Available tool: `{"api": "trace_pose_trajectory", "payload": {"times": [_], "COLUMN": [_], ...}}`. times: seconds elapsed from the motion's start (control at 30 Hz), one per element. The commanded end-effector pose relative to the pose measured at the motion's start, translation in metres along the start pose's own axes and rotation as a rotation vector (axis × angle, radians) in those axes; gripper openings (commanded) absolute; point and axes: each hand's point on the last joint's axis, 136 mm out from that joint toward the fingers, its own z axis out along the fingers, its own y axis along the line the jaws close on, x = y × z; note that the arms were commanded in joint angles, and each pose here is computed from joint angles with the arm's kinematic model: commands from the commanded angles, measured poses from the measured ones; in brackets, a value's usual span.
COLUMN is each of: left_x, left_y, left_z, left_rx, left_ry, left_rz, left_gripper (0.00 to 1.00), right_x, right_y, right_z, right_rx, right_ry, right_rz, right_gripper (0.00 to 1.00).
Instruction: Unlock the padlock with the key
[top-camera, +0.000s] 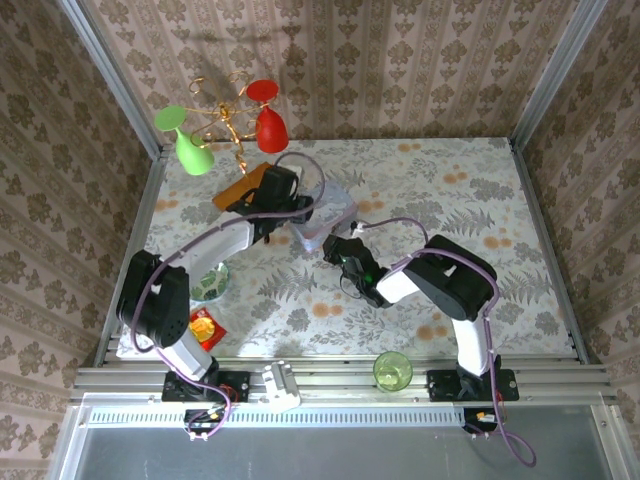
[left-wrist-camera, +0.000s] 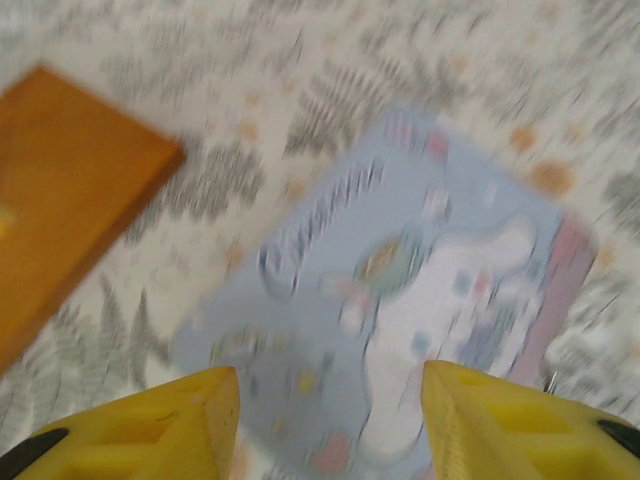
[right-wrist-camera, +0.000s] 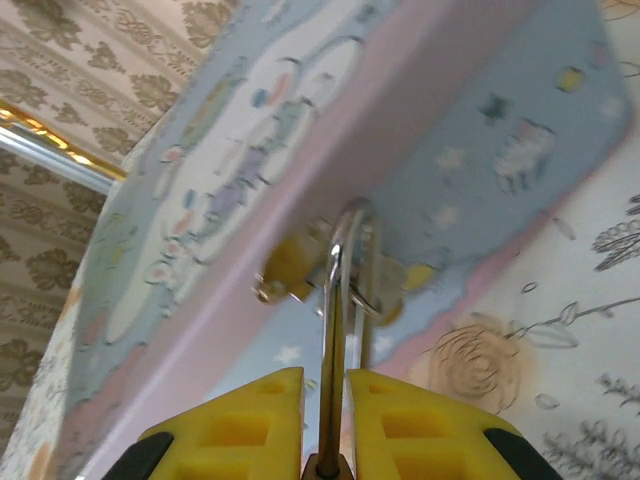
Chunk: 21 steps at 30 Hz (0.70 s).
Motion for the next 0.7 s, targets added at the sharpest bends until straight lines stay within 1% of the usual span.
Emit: {"api": "trace_pose_trajectory", "payload": {"times": [0.0,0.03,0.1,0.13,0.2,0.27,0.33,0.47,0.53,0.67], "left_x": [0.007,0.009,0.009,0.013,0.033,0.048,0.062,0.089,0.107,0.151], "left_y": [-0.023,-0.030,-0.055,-0.060,-0.066,-0.064,-0.063,-0.062,-0.056,-0.046], "left_z": [0.035,0.045,0.065,0.073,0.096,0.109,0.115,0.112,0.114,0.118], "left_rx": [0.091,0.107,0.174,0.169,0.156,0.145,0.151,0.084,0.057,0.060], "left_ry": [0.070,0.086,0.087,0.103,0.174,0.203,0.212,0.253,0.281,0.320], "left_rz": [0.014,0.020,0.088,0.111,0.149,0.133,0.104,0.173,0.182,0.185], "left_gripper": [0.52,0.52,0.54,0.54,0.53,0.52,0.48,0.45,0.43,0.40], "right_x": [-0.022,-0.025,-0.028,-0.028,-0.022,-0.019,-0.014,-0.017,-0.021,-0.037], "right_y": [0.004,0.002,-0.008,-0.010,-0.010,-0.011,-0.016,-0.026,-0.031,-0.053], "right_z": [-0.010,-0.008,-0.006,-0.004,-0.001,0.001,0.003,-0.003,-0.006,-0.009], "right_rx": [0.021,0.020,0.026,0.021,0.021,0.014,0.012,0.039,0.042,0.059], "right_ry": [-0.075,-0.081,-0.084,-0.081,-0.065,-0.063,-0.064,-0.070,-0.074,-0.081], "right_rz": [0.022,0.024,0.065,0.073,0.072,0.081,0.096,0.060,0.046,0.070], "right_gripper": [0.00,0.00,0.00,0.00,0.00,0.00,0.00,0.00,0.00,0.00]}}
